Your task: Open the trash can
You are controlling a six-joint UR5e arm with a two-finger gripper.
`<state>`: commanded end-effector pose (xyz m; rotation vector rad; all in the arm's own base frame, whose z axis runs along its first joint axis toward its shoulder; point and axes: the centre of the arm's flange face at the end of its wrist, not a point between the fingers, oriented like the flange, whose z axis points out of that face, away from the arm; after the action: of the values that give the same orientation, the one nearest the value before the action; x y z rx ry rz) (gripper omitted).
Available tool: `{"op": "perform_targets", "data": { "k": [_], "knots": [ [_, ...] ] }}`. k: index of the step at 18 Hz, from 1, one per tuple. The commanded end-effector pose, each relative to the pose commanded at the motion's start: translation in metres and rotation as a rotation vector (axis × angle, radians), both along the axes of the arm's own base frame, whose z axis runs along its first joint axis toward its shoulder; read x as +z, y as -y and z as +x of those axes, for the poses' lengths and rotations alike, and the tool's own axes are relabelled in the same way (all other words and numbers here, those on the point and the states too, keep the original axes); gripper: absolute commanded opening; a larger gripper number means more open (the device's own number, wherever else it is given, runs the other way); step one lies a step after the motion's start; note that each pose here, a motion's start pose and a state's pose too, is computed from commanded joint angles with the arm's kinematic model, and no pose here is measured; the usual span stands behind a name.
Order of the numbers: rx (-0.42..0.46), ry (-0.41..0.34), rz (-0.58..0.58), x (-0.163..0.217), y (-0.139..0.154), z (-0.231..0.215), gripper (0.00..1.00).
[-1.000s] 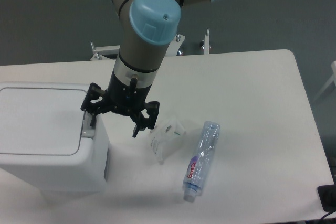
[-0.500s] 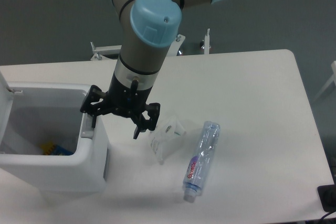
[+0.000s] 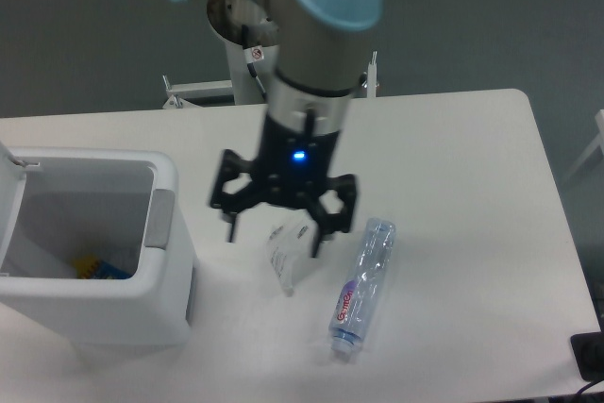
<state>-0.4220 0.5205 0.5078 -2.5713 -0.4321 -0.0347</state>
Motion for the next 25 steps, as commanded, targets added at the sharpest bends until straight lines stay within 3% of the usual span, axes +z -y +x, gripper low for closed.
{"op": "perform_targets", "data": {
  "k": [4, 7, 10, 13, 16, 19, 25],
  "knots": [
    [-0.029, -0.039, -0.030, -0.019, 0.040, -0.044, 1.00],
    [-0.115, -0.101, -0.076, -0.038, 0.071, -0.078, 1.00],
    [-0.186, -0.171, -0.282, -0.078, 0.085, -0.105, 1.00],
    [-0.245, -0.181, -0.434, -0.122, 0.108, -0.139, 1.00],
    [-0.249, -0.171, -0.460, -0.133, 0.132, -0.160, 1.00],
    [-0.357, -0.176, -0.479, -0.150, 0.145, -0.165, 1.00],
    [-0.374, -0.160, -0.482, -0.164, 0.145, -0.167, 1.00]
  ]
}}
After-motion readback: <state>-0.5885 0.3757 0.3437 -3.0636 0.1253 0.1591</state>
